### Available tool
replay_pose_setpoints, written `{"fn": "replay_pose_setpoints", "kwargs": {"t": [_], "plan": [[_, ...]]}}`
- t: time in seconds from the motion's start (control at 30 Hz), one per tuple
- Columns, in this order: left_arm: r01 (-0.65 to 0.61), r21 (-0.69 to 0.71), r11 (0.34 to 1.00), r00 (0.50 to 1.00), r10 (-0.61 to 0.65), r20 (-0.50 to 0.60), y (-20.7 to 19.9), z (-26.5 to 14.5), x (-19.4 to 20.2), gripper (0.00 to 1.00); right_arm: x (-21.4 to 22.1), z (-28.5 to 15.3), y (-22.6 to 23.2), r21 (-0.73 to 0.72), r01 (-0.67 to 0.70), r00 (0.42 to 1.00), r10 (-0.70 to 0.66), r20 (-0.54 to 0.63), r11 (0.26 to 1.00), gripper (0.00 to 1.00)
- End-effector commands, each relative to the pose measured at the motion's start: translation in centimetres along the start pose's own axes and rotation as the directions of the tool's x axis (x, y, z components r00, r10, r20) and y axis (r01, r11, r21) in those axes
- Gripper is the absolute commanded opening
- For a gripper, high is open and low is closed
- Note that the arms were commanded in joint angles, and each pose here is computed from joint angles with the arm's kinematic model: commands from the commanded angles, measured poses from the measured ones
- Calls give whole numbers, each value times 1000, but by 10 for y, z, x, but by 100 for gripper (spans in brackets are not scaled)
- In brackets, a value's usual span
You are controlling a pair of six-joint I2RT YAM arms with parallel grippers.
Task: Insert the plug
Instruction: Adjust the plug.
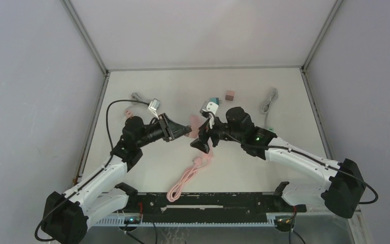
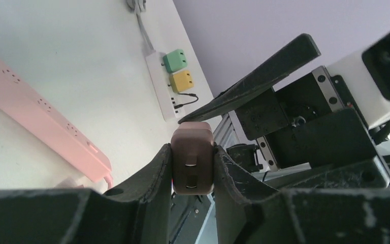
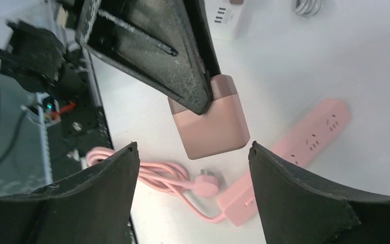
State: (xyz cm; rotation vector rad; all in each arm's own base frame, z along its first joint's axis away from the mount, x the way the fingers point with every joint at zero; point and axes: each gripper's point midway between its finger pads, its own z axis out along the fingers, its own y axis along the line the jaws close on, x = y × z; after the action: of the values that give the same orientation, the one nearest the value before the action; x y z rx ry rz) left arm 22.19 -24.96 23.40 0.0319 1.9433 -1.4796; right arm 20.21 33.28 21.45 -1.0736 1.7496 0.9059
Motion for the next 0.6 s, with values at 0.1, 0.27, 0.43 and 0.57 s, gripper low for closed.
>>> {"fn": "replay_pose_setpoints", "kwargs": {"t": [0.1, 0.27, 0.43, 0.57], "plan": [[-46, 85, 995, 988, 32, 153, -16, -2, -25, 1, -45, -13, 8, -111, -319, 921, 336, 197, 941, 85], [-33, 124, 992, 980, 8, 199, -24, -4, -31, 1, -49, -15, -2, -230, -497, 812, 542, 218, 837, 84], [-35, 182, 983, 975, -6, 220, -38, -8, -33, 1, -56, -16, -1, -321, -542, 759, 616, 209, 777, 81], [-36, 216, 976, 975, -12, 220, -45, -9, -32, 1, -65, -17, 0, -389, -554, 730, 654, 197, 736, 77]]}}
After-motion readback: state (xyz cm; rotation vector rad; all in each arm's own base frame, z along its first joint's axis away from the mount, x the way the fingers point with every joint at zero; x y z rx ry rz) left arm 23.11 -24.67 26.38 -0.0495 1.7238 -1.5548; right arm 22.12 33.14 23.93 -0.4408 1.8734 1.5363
